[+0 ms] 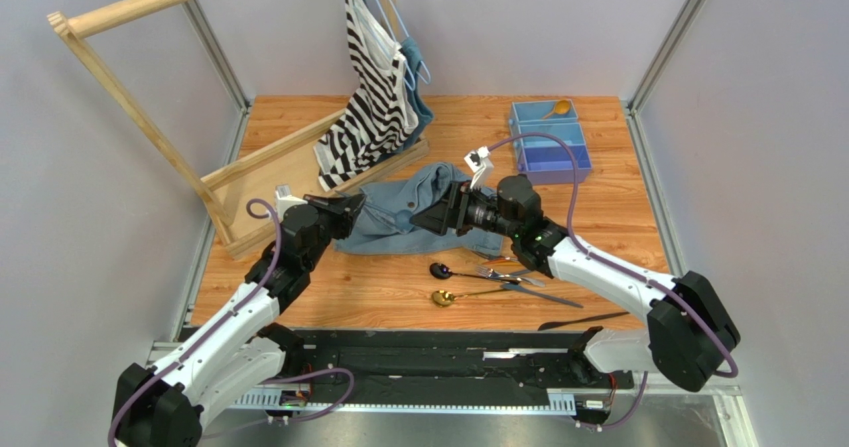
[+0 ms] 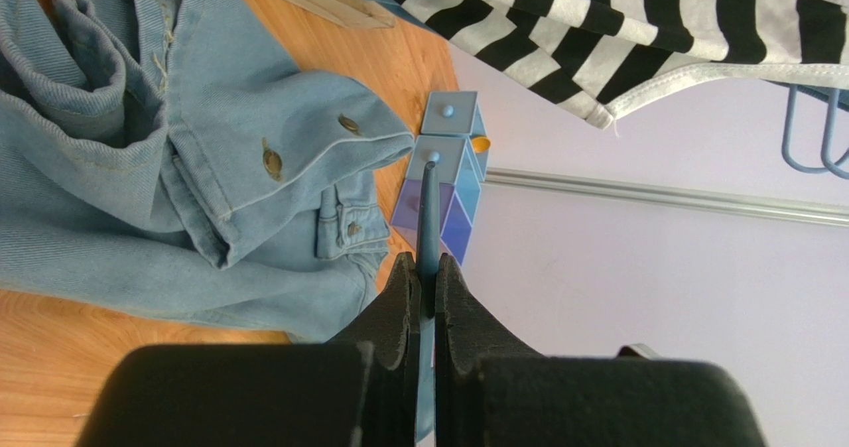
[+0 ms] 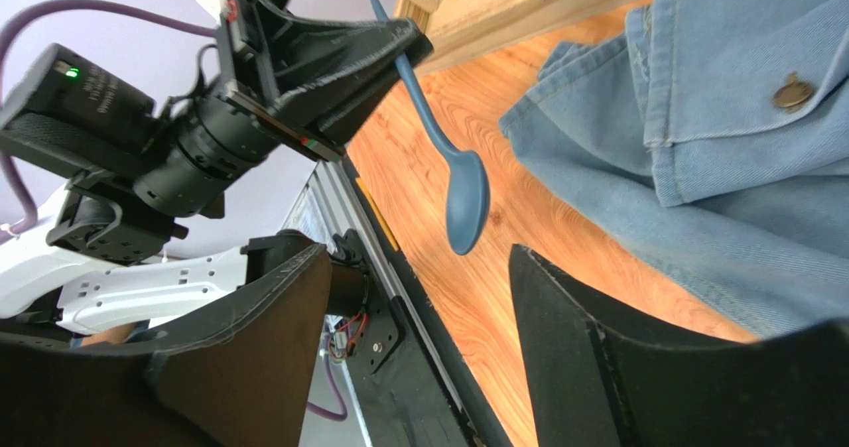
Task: Sort the eating utensils into containers
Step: Pick up the spoon from the center of the board.
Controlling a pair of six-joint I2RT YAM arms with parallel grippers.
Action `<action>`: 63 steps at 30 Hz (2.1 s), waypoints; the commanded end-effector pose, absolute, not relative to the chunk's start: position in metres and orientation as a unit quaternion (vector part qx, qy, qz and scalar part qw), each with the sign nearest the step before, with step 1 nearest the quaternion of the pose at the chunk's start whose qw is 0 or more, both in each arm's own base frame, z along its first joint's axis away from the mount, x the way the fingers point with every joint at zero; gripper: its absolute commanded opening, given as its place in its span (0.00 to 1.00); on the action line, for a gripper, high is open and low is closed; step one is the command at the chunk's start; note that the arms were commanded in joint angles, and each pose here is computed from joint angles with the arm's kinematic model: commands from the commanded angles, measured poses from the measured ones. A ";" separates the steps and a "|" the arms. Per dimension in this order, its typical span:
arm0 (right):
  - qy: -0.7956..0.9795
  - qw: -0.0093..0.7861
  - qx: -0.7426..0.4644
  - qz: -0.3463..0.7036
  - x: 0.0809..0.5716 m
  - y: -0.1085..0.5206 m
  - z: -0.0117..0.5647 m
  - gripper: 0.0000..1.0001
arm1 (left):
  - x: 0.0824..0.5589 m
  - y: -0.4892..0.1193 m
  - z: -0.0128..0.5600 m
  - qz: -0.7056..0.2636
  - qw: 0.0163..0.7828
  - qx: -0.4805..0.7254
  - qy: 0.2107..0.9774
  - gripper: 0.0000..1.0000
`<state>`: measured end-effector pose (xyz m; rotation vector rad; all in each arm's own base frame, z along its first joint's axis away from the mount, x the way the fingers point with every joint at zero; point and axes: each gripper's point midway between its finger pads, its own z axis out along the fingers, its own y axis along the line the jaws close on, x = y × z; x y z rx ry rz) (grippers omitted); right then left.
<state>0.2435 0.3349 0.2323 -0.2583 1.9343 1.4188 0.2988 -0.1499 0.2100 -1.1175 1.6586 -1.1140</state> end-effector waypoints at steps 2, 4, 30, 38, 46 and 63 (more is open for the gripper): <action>0.732 0.355 -0.112 0.571 0.248 0.350 0.246 0.67 | 0.306 -0.149 0.256 -0.487 0.442 -0.437 0.614 0.00; 0.732 0.355 -0.111 0.570 0.248 0.352 0.246 0.67 | 0.305 -0.146 0.254 -0.481 0.442 -0.441 0.616 0.00; 0.701 0.337 -0.177 0.603 0.236 0.365 0.248 0.59 | 0.295 -0.160 0.272 -0.479 0.467 -0.352 0.655 0.00; 0.709 0.326 -0.181 0.599 0.239 0.368 0.241 0.44 | 0.294 -0.164 0.267 -0.486 0.461 -0.347 0.657 0.00; 0.734 0.311 -0.190 0.572 0.245 0.367 0.228 0.05 | 0.291 -0.159 0.274 -0.489 0.480 -0.334 0.647 0.00; 0.771 0.323 -0.174 0.520 0.266 0.339 0.229 0.00 | 0.268 -0.160 0.244 -0.414 0.484 -0.236 0.734 0.99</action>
